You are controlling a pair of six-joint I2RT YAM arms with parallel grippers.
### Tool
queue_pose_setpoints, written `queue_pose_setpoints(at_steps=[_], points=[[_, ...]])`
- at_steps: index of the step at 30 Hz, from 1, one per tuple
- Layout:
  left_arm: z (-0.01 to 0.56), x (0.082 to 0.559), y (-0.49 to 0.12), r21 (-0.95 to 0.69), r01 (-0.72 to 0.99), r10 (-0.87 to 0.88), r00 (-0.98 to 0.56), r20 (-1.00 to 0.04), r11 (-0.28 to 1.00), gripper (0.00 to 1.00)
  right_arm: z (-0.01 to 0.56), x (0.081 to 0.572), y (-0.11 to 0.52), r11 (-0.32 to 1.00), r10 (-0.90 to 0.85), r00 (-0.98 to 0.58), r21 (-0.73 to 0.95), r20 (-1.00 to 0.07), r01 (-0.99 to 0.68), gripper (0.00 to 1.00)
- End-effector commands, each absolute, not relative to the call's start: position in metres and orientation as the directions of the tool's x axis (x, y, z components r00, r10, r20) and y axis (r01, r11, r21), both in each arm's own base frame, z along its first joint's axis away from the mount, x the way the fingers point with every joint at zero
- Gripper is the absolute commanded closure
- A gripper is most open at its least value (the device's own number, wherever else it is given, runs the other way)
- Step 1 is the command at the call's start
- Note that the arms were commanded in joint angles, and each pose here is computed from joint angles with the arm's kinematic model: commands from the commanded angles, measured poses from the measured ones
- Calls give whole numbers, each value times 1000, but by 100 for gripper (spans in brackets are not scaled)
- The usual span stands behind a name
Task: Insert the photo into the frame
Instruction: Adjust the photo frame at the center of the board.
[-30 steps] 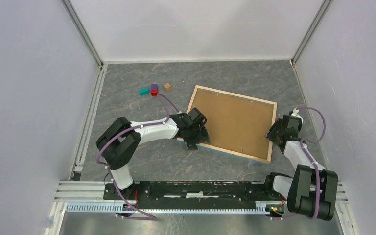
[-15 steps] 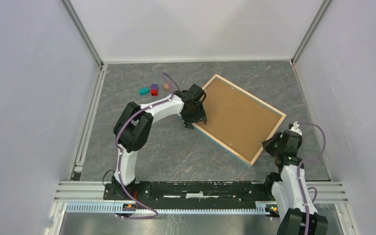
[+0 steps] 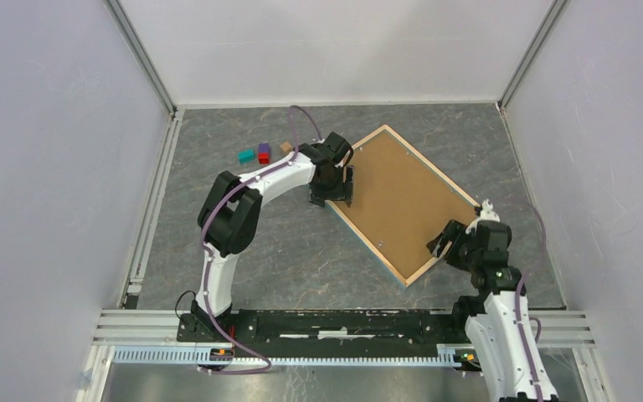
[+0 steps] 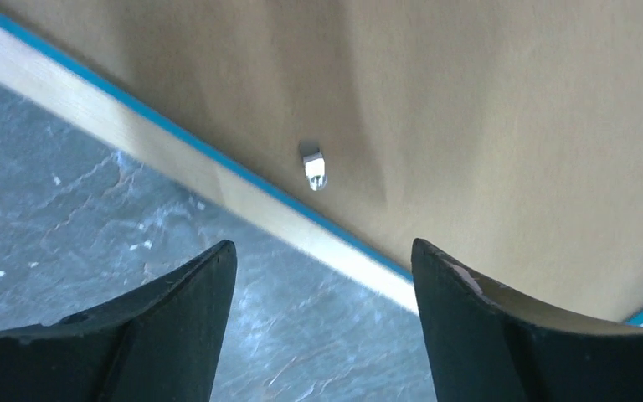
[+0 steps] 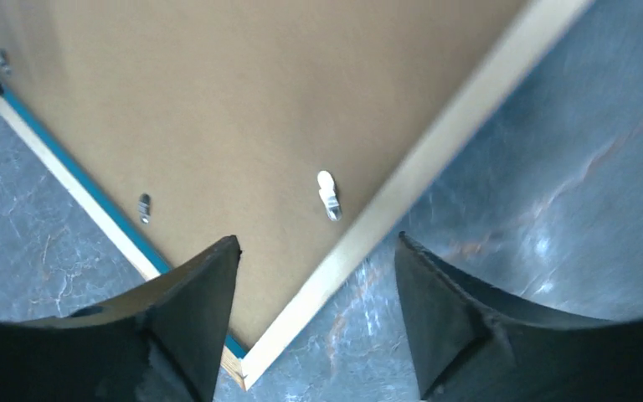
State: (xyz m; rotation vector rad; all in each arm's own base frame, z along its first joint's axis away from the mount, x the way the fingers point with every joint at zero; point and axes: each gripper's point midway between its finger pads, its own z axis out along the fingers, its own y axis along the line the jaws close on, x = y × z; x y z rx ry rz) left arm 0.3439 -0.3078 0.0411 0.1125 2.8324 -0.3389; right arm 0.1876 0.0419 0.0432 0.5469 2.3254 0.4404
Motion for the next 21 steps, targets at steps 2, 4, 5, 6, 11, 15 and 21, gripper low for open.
queue_pose_setpoints(at_steps=[2,4,5,6,11,15,21], points=[[95,337,-307,-306,300,149,-890,-431,903,12,139,260,31,956,236,-577,293,-782,-6,12],[104,332,-309,-348,312,146,-891,-429,884,8,156,291,29,963,198,-575,267,-794,-37,11],[108,329,-309,-363,315,145,-894,-425,877,7,162,308,30,964,185,-558,260,-809,-57,10],[111,325,-311,-382,321,148,-896,-418,867,6,163,324,27,968,170,-553,244,-816,-62,9],[121,305,-313,-458,341,146,-901,-409,821,4,136,401,26,971,61,-639,195,-767,-140,7],[123,293,-307,-466,361,162,-896,-414,808,3,111,444,17,970,-69,-692,114,-718,-214,12],[121,286,-299,-454,379,171,-885,-434,807,2,85,474,-5,975,-167,-729,-1,-664,-223,19]])
